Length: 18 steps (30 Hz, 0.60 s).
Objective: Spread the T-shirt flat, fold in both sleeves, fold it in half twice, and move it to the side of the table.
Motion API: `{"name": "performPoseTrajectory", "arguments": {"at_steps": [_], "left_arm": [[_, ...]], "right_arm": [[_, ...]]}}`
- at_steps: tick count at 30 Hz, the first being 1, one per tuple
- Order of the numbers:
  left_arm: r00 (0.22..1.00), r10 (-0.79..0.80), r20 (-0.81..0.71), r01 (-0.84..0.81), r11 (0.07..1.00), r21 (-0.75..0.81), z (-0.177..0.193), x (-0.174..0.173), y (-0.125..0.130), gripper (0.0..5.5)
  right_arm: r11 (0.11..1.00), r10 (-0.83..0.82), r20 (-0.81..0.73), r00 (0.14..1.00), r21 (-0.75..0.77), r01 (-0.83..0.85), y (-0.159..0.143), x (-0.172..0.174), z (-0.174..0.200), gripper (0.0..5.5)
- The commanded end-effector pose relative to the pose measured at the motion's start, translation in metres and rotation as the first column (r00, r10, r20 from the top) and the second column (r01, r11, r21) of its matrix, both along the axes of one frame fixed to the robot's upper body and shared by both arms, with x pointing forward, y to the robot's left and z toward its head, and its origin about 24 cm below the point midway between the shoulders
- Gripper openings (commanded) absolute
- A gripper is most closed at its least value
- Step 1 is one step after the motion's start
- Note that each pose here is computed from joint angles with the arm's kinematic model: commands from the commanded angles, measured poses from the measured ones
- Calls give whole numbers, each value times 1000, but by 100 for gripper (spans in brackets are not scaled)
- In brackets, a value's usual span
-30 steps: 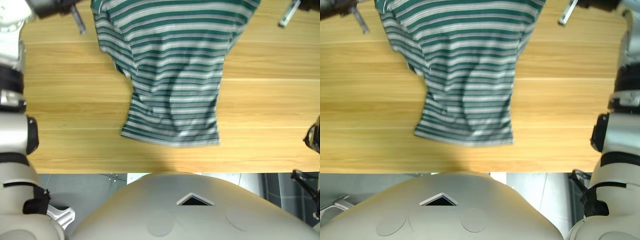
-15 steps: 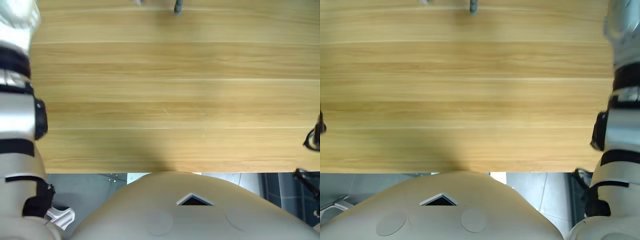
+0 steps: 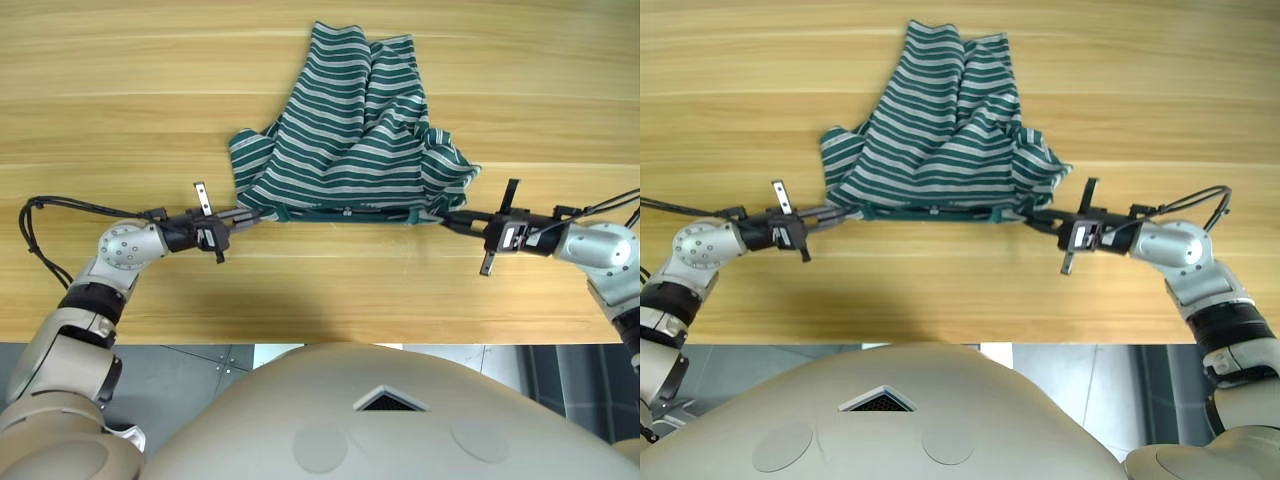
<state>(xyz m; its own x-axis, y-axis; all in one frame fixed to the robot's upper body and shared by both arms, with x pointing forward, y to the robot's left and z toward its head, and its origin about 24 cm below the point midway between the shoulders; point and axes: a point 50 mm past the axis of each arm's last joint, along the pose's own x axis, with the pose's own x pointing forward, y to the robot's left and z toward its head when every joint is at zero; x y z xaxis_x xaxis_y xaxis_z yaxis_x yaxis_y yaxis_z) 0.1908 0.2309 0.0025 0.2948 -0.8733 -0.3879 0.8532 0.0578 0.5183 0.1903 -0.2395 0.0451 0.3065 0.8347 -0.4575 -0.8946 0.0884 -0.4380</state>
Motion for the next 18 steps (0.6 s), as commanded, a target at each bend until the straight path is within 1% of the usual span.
{"name": "performPoseTrajectory", "arguments": {"at_steps": [1, 4, 6, 9, 12, 13, 15, 18], "left_arm": [[991, -110, -80, 120, 984, 135, -2, -21, 6, 0], [973, -179, -148, 206, 960, 190, -6, -40, 3, 54], [945, -235, -227, 279, 942, 187, -16, -59, -5, 83], [921, -271, -279, 319, 936, 146, -18, -75, -18, 129], [931, -264, -253, 290, 954, 71, -5, -74, -25, 171], [945, -240, -224, 256, 966, 43, 0, -69, -25, 189], [969, -192, -157, 192, 981, -16, 15, -55, -24, 215], [981, -168, -100, 156, 980, -123, 40, -44, -20, 261]], "right_arm": [[996, 9, -88, 996, -85, -16, -8, -11, -1, 52], [989, 29, -155, 987, -140, -51, -8, -24, -5, 105], [979, 52, -224, 973, -183, -95, -9, -36, -15, 141], [973, 54, -242, 969, -207, -106, -9, -42, -20, 197], [981, 44, -225, 973, -175, -84, -10, -43, -12, 249], [987, 26, -180, 983, -152, -54, -11, -37, -5, 271], [997, -19, -83, 996, -75, 13, -9, -22, 12, 302], [998, -52, -27, 998, 44, 53, -9, -15, 30, 343]]}}
